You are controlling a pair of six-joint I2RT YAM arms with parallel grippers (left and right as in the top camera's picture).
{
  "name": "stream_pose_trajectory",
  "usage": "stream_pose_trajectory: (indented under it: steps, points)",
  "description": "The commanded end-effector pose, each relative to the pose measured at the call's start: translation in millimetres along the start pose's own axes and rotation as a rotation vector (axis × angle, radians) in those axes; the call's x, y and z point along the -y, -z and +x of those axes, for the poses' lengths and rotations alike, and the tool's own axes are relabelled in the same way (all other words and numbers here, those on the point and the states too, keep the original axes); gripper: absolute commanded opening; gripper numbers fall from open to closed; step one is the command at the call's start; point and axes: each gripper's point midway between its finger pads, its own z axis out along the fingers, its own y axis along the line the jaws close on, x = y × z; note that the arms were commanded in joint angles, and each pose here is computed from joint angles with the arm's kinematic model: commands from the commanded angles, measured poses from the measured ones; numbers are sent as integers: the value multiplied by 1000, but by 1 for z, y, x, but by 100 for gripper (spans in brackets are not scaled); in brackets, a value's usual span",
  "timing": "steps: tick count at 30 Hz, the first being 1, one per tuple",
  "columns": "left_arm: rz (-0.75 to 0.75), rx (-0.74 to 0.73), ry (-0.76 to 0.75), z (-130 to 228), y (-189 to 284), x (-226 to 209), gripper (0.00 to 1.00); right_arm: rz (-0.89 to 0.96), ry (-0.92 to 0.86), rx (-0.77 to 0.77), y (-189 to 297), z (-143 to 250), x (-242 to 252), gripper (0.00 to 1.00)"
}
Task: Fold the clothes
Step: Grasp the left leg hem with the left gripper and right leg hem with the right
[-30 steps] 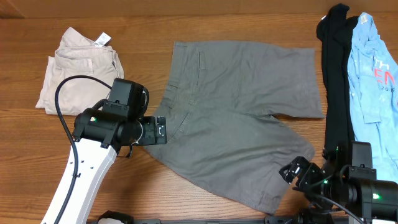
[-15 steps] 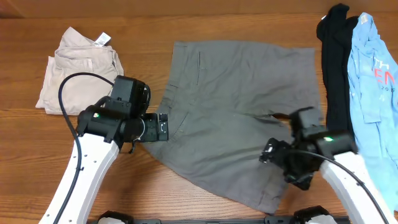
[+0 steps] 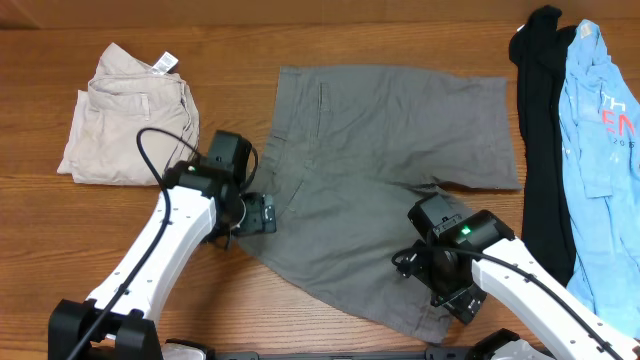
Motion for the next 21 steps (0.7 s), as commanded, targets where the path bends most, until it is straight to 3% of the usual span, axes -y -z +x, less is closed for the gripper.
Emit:
stream_pose_trajectory:
  steps: [1, 11, 18, 20, 21]
  points:
    - [-85, 13, 222, 9, -28, -21, 85, 4, -49, -18, -10, 4, 3, 100]
    - [-15, 155, 433, -10, -67, -21, 69, -8, -48, -14, -11, 3, 1, 99]
    - [-45, 73, 482, -6, -99, -33, 58, -6, -49, -20, -11, 4, 1, 97]
    - [-77, 26, 502, 1, -109, -44, 35, -8, -49, -27, -11, 5, 1, 96]
    - [-84, 12, 511, 3, -112, -47, 17, -7, -49, -27, -11, 5, 1, 95]
